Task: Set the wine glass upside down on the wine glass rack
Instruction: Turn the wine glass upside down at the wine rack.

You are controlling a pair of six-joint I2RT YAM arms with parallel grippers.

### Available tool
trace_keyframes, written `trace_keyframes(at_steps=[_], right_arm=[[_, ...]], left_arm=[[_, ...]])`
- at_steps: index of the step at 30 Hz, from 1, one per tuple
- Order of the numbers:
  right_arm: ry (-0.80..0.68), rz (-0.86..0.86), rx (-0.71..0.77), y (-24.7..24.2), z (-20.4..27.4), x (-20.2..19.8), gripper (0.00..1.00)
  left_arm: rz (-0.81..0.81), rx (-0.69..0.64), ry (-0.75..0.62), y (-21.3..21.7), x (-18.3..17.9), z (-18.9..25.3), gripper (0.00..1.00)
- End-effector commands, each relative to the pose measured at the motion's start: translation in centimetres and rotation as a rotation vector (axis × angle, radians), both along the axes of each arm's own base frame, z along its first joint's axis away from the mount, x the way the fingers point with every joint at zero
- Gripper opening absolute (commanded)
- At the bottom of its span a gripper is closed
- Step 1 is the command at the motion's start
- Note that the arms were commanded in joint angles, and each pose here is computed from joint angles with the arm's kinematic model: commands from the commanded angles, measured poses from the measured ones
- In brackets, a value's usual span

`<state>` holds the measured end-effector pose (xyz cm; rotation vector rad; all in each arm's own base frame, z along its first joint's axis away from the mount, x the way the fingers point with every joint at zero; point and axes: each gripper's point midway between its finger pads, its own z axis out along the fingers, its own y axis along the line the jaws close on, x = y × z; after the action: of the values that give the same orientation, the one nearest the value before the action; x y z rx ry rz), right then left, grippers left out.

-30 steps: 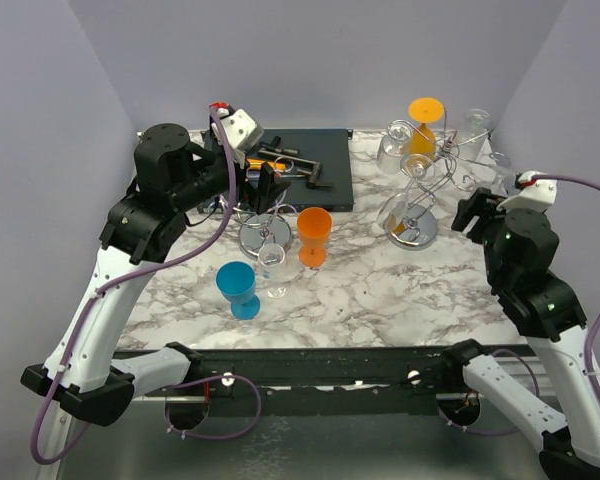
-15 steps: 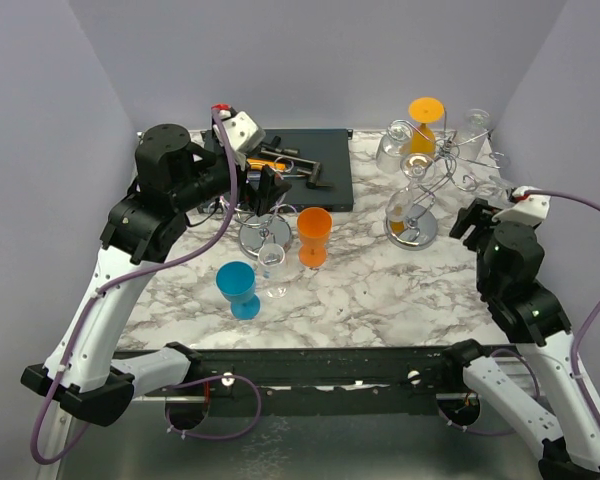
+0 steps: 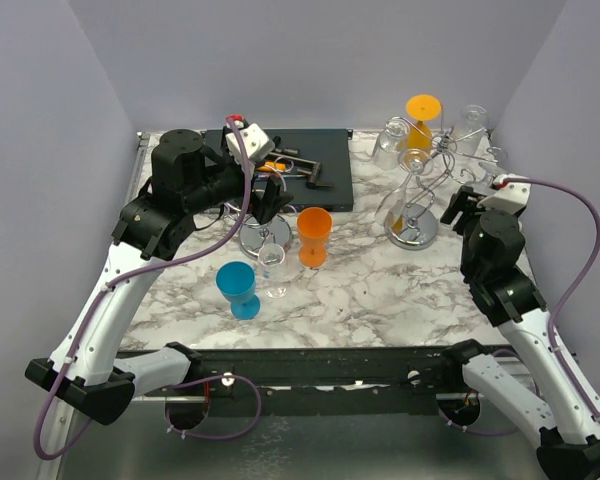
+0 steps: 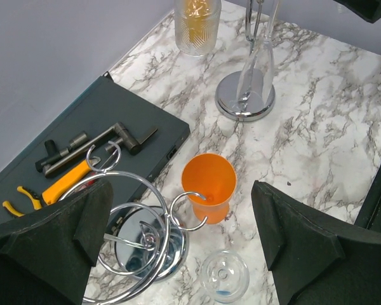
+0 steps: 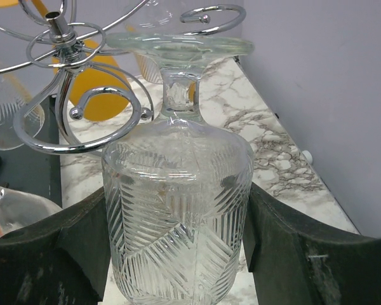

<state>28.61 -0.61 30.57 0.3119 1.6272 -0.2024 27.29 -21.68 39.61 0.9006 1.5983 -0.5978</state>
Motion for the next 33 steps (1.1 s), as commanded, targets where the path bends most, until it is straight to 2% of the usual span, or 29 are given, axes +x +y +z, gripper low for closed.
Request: trace_keyframes(at_steps=[1,9,19,33], right_arm=[[-0.141,-0.006,0.045,-0.3,3.2,1.1,0.01],[-0.130,-0.064,0.062,-1.9,0.4,0.5,0.00],[-0.290,0.034,0.013,-0.7,2.1,0.7,0.00],[-0.425,0.035,-0.046,-1.4,2.1,1.5,0.01]], left_arm=[[-0.047,-0.013,-0.010,-0.2,-1.3,0.4,0.99],[-0.069,0.000,-0.016,-0.3,-1.6,-0.1,0.99],[-0.079,0.010,-0.005,-0.3,-1.8,-1.0,0.99],[-0.134,0.062,-0.027,-0.3,-2.4,-3.0,0.99]])
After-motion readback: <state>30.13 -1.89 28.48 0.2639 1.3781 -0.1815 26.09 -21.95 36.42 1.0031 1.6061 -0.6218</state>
